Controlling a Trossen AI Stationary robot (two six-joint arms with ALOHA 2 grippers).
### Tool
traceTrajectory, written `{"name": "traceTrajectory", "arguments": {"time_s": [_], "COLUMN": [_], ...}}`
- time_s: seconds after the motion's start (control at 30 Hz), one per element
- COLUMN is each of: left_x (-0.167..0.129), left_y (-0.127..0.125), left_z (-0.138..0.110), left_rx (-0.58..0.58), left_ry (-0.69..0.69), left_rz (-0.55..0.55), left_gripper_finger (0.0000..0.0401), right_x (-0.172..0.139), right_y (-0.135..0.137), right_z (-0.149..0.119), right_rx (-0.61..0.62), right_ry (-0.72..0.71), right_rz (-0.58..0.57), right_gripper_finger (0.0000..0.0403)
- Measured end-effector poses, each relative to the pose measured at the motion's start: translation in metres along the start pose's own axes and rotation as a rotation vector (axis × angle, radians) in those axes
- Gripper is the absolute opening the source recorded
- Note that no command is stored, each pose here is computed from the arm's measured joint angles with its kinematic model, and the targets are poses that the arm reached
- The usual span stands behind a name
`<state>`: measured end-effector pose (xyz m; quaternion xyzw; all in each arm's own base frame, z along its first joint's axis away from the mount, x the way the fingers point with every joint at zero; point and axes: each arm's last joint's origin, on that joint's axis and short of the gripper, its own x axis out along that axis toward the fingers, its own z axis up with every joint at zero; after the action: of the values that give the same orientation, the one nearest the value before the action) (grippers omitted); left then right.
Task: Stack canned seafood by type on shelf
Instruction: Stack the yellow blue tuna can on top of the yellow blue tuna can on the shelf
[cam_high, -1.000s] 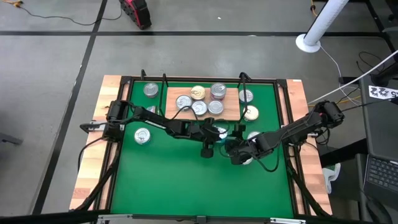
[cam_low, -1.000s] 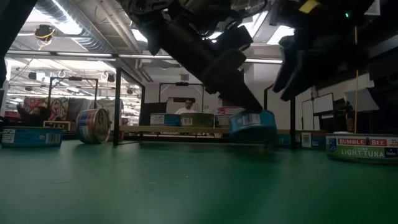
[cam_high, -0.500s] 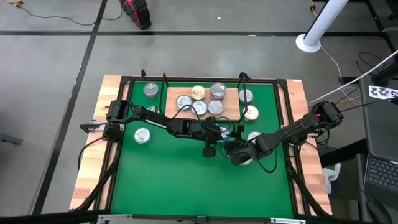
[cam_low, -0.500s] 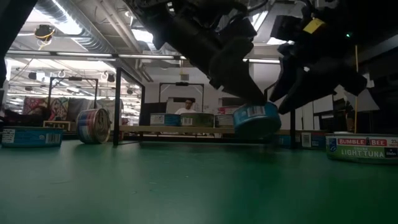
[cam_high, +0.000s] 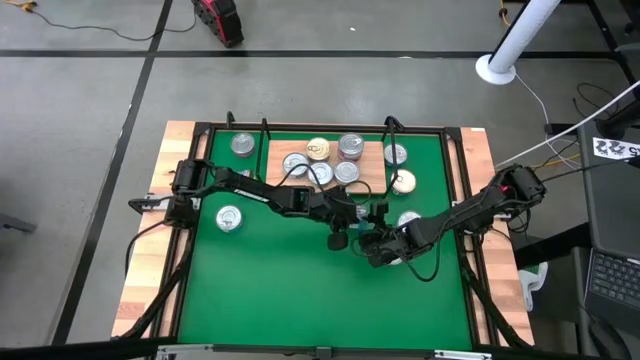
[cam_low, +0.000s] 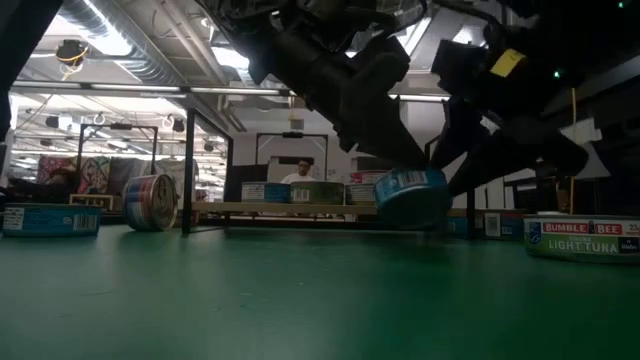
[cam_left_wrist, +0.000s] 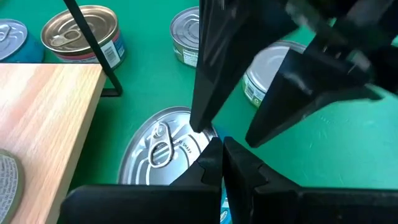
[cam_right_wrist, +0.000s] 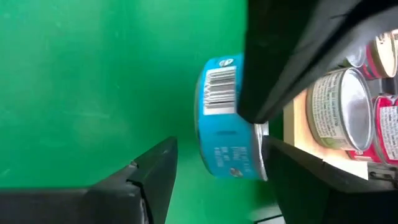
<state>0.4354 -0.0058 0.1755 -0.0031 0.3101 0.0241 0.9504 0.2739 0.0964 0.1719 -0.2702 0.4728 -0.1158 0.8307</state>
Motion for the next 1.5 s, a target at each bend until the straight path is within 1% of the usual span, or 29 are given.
{"name": "traceTrajectory", "arguments": {"time_s": [0.23, 0.43, 0.53, 0.73, 0.83, 0.9, 0.97, 1.1, 1.2, 1.33, 1.43, 1.5], "left_x": [0.000, 0.000, 0.000, 0.000, 0.000, -0.001, -0.002, -0.003, -0.004, -0.005, -0.007, -0.008], "left_y": [-0.001, -0.001, -0.001, -0.004, -0.007, -0.009, -0.013, -0.022, -0.029, -0.038, -0.043, -0.045], "left_z": [0.000, 0.000, 0.000, 0.000, 0.000, -0.001, 0.000, -0.002, -0.004, -0.009, -0.012, -0.013], "left_rx": [-0.024, -0.037, -0.026, 0.033, 0.087, 0.138, 0.192, 0.264, 0.326, 0.462, 0.581, 0.634], "left_ry": [0.000, 0.001, 0.000, -0.003, -0.001, 0.002, -0.001, 0.014, 0.030, 0.077, 0.115, 0.136], "left_rz": [-0.032, -0.042, -0.042, -0.046, -0.050, -0.054, -0.061, -0.079, -0.078, 0.013, 0.089, 0.135], "left_gripper_finger": [0.0001, 0.0001, 0.0001, 0.0002, 0.0009, 0.0027, 0.0055, 0.0125, 0.0173, 0.0216, 0.0232, 0.0236], "right_x": [0.012, 0.015, 0.015, 0.016, 0.016, 0.016, 0.016, 0.016, 0.016, 0.015, 0.015, 0.015], "right_y": [0.006, 0.009, 0.009, 0.011, 0.011, 0.012, 0.013, 0.013, 0.014, 0.014, 0.014, 0.014], "right_z": [-0.002, -0.002, -0.002, -0.001, 0.000, 0.001, 0.002, 0.003, 0.003, 0.003, 0.004, 0.006], "right_rx": [-0.030, -0.031, -0.031, -0.027, -0.018, -0.001, 0.012, 0.066, 0.105, 0.153, 0.195, 0.215], "right_ry": [0.031, 0.033, 0.032, 0.029, 0.022, 0.012, 0.004, 0.001, 0.000, 0.001, -0.008, -0.023], "right_rz": [-0.085, -0.092, -0.084, -0.044, -0.024, 0.009, 0.034, 0.050, 0.058, 0.071, 0.076, 0.086], "right_gripper_finger": [0.0232, 0.0227, 0.0204, 0.0127, 0.0124, 0.0124, 0.0124, 0.0141, 0.0139, 0.0132, 0.0133, 0.0136]}}
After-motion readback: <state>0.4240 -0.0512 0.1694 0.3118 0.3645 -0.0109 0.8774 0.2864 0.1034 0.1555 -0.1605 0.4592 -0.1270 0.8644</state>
